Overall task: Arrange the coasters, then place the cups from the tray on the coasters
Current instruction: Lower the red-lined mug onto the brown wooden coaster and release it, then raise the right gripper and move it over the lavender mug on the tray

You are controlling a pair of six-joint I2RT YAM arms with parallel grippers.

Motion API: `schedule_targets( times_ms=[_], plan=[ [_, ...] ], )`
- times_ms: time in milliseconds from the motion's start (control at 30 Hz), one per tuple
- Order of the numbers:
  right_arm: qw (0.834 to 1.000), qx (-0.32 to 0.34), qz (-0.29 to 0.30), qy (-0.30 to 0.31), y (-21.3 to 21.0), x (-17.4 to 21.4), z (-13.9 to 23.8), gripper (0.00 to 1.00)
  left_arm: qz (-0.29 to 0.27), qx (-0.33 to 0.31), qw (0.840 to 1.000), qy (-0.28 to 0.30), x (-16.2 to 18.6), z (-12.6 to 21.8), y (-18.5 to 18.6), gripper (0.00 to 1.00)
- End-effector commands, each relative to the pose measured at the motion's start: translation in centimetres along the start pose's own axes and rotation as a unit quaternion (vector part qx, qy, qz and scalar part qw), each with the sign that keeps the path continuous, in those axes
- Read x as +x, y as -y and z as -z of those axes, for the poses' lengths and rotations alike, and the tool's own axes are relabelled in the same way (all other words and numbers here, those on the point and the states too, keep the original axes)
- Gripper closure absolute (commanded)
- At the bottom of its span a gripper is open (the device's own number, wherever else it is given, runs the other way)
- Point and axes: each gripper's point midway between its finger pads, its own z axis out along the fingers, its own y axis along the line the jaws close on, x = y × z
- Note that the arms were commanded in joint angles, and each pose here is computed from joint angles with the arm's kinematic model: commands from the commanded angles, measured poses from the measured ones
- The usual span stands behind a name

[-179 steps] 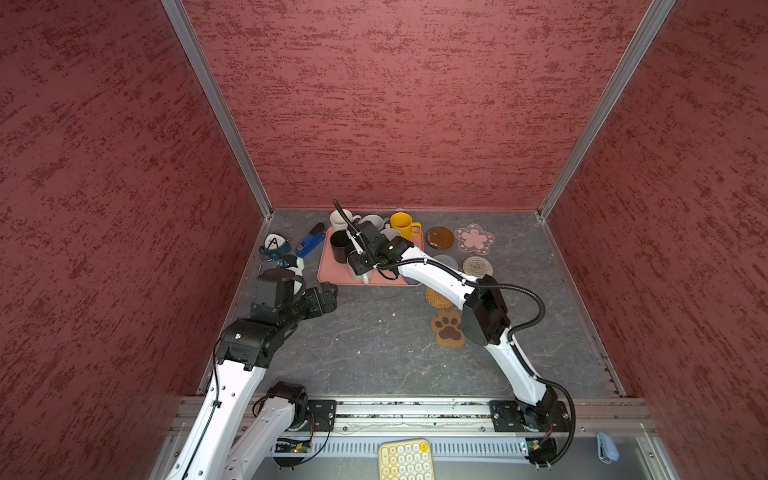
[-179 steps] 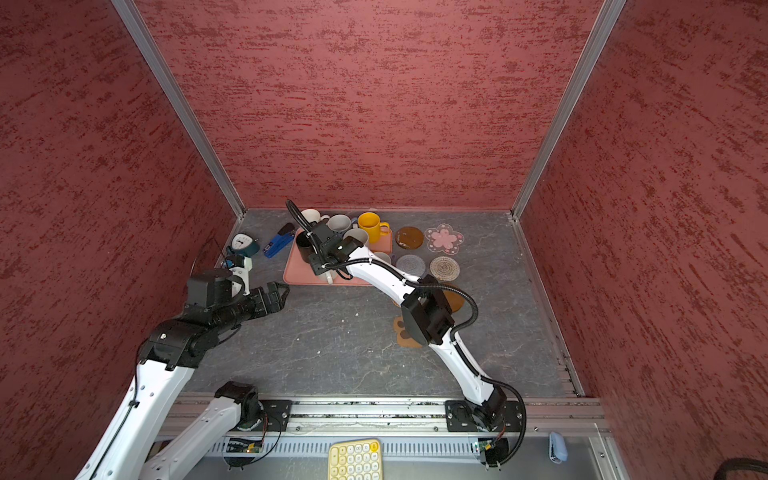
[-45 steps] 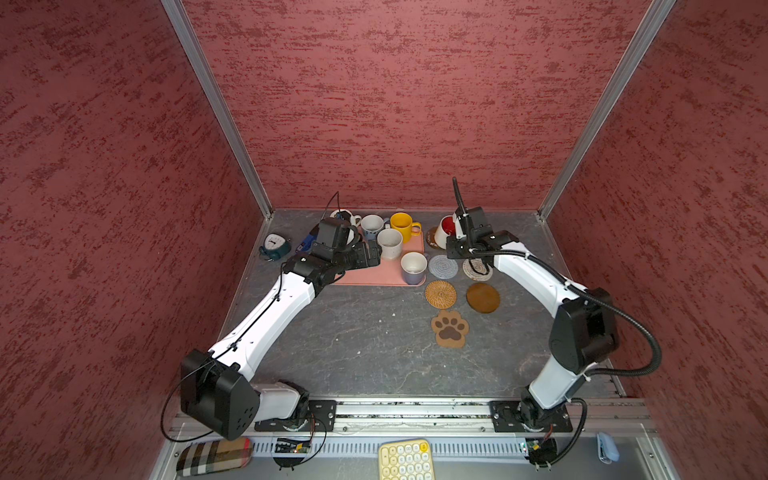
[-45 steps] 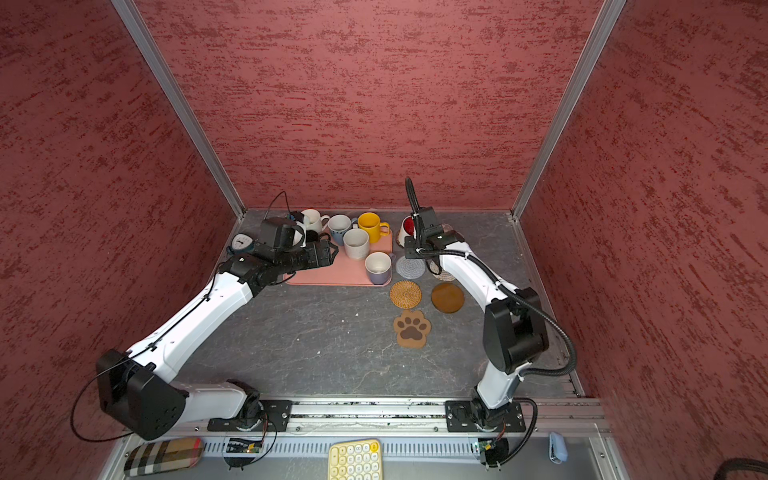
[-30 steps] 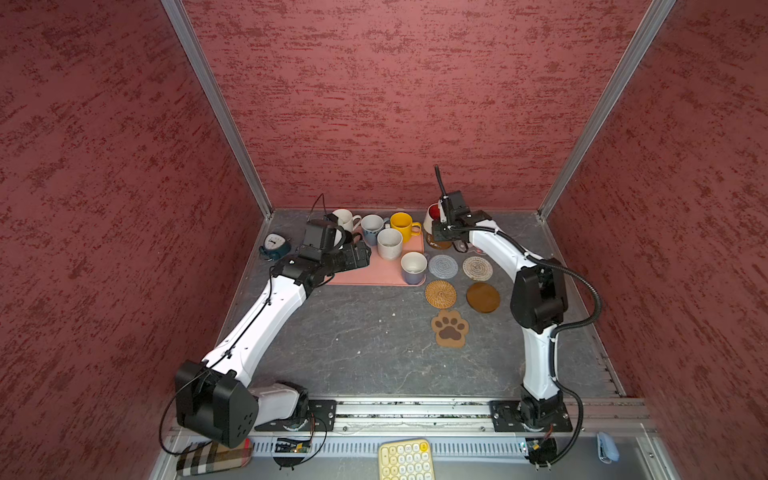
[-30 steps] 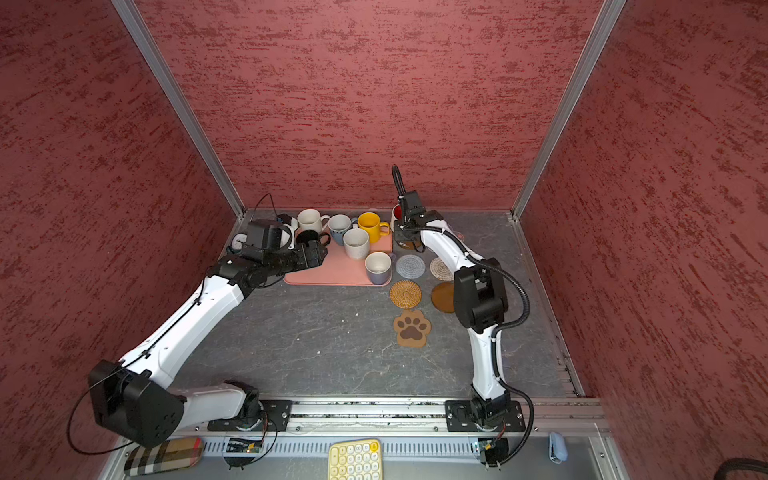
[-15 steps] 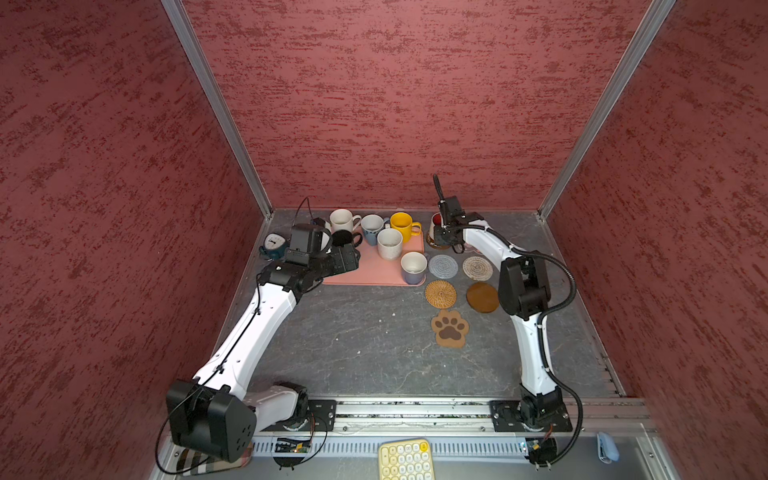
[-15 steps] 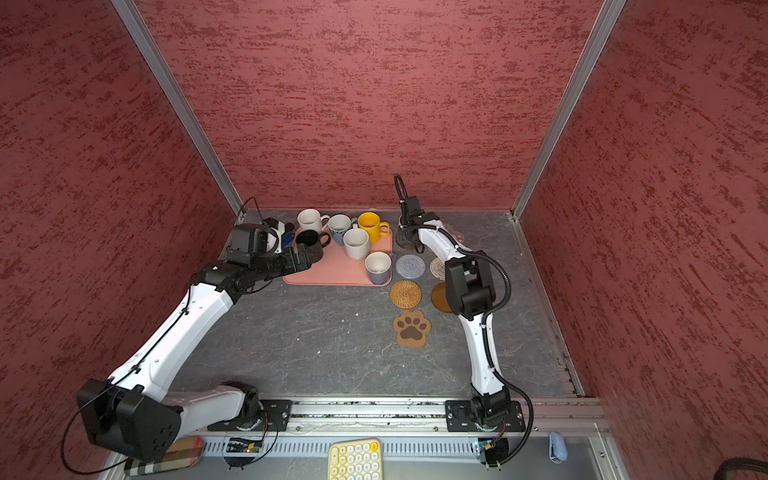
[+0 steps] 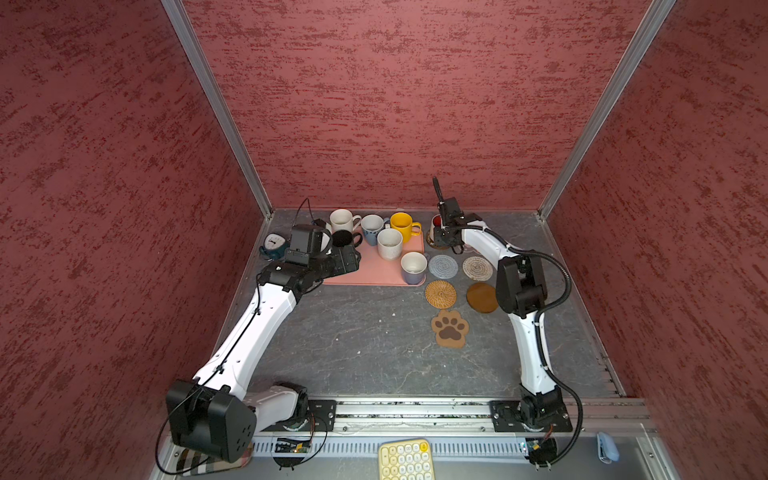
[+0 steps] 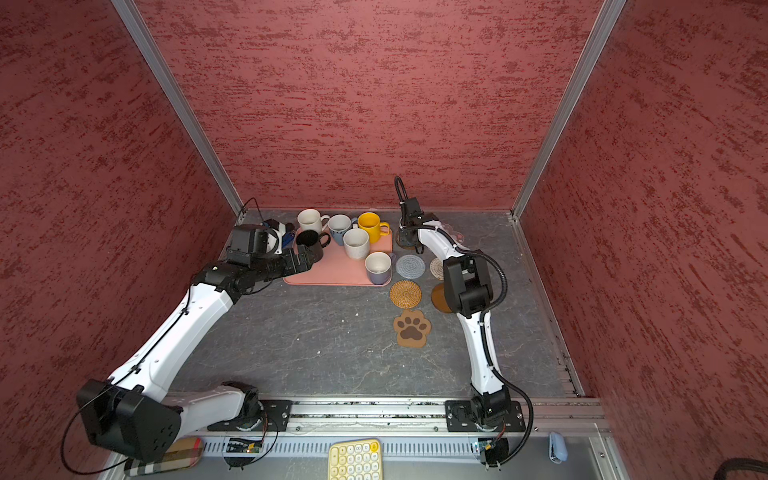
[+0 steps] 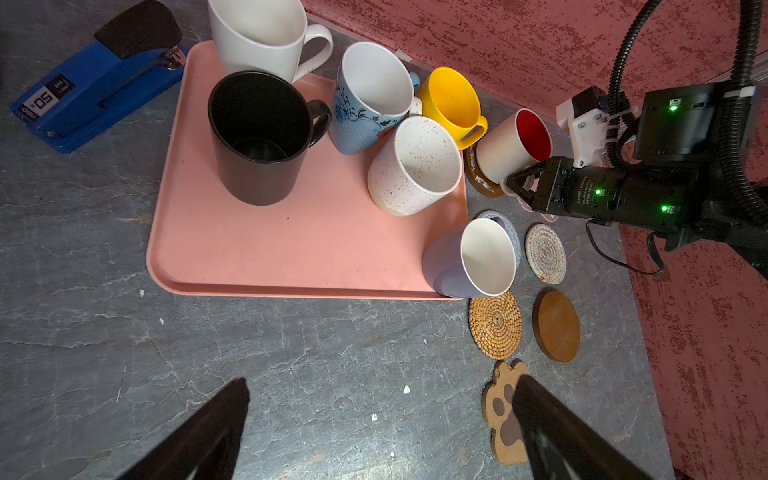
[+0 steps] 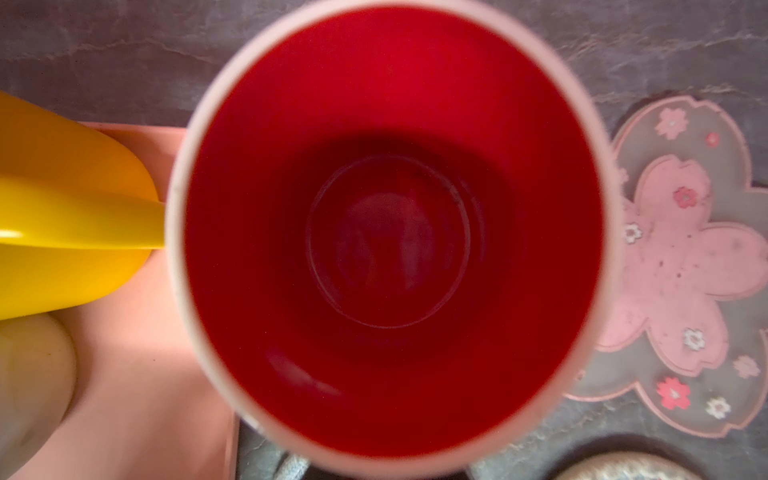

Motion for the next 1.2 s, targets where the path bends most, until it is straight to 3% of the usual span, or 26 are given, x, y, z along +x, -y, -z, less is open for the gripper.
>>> schedule_targets(
  times_ms=[0,267,533,867,1167],
  plan=[
    [0.999,-0.005,-0.002,0.046,-0.1,-2.9,1.2,0.84,0.003,0.001,1.000,-0.005,0.5,0.1,-0.2,0.00],
    [0.999,-0.005,-0.003,0.047,0.0,-2.9,2.1,0.55,0.004,0.004,1.000,-0.002,0.5,0.8,0.0,0.00],
    [0.998,-0.011,-0.008,0.061,0.2,-3.0,4.3,0.35,0.007,0.009,1.000,0.005,1.0,2.0,0.0,0.00],
    [0.992,-0.020,-0.012,0.124,1.3,-2.3,11.2,0.27,0.000,0.017,1.000,0.005,3.2,2.5,0.9,0.00],
    [0.988,-0.047,-0.019,0.147,1.3,2.3,16.1,0.26,-0.013,0.016,1.000,-0.013,7.6,1.6,1.8,0.00]
  ],
)
